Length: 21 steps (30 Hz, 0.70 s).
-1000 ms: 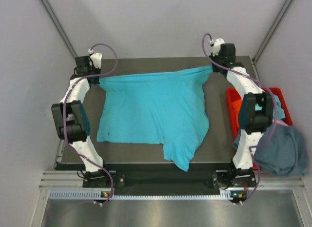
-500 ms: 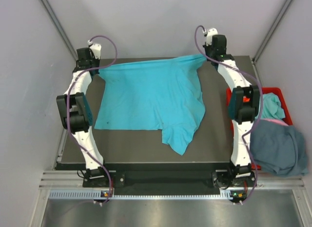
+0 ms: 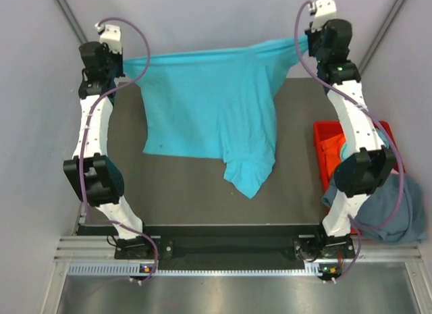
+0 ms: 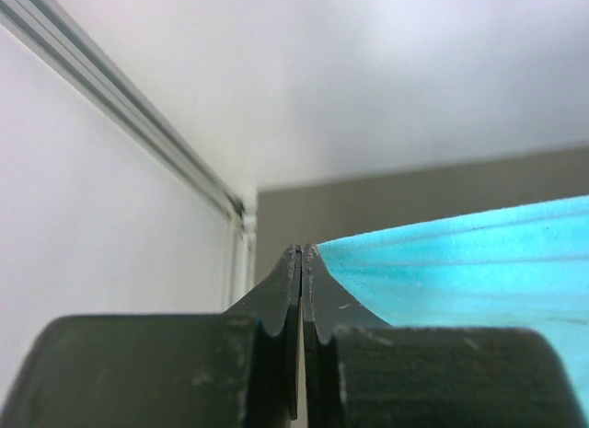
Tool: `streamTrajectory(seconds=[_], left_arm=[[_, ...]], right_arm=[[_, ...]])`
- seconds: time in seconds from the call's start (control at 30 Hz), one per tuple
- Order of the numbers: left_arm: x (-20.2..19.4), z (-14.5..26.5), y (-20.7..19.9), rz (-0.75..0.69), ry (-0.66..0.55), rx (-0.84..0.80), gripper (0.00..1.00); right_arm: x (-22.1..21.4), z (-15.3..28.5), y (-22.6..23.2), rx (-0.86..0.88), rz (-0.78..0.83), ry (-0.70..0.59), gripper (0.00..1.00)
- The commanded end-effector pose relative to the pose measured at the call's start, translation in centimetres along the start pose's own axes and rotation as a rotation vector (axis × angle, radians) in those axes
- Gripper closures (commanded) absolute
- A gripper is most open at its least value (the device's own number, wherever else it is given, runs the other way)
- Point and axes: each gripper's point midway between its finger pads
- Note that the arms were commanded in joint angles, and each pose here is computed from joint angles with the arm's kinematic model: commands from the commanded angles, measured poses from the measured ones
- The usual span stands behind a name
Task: Fold and stack the t-shirts
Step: Flatten the tshirt out
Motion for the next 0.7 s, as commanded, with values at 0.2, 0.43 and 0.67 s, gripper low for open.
streamTrajectory(seconds=[0.2, 0.43, 0.67], left_arm=[[9.4, 7.7, 5.3, -0.057, -0.181, 0.162, 1.00], [11.1, 7.5, 7.9, -0.117, -0.220, 0.262, 1.00], [9.9, 4.5, 7.3, -0.009, -0.167, 0.217, 1.00]], right_arm=[[10.2, 8.1, -9.2, -0.216, -0.016, -0.201, 1.00], [10.9, 7.9, -9.8, -0.246, 0.014, -0.239, 1.00], [7.8, 0.9, -8.6, -0.228, -0.019, -0.163, 1.00]])
Point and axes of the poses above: each gripper's point midway between its finger pads, its own z axis back along the fingers, its own y axis along the line the jaws close on, x = y × z, and after that the axes turned 2 degrees about -z, right-handed
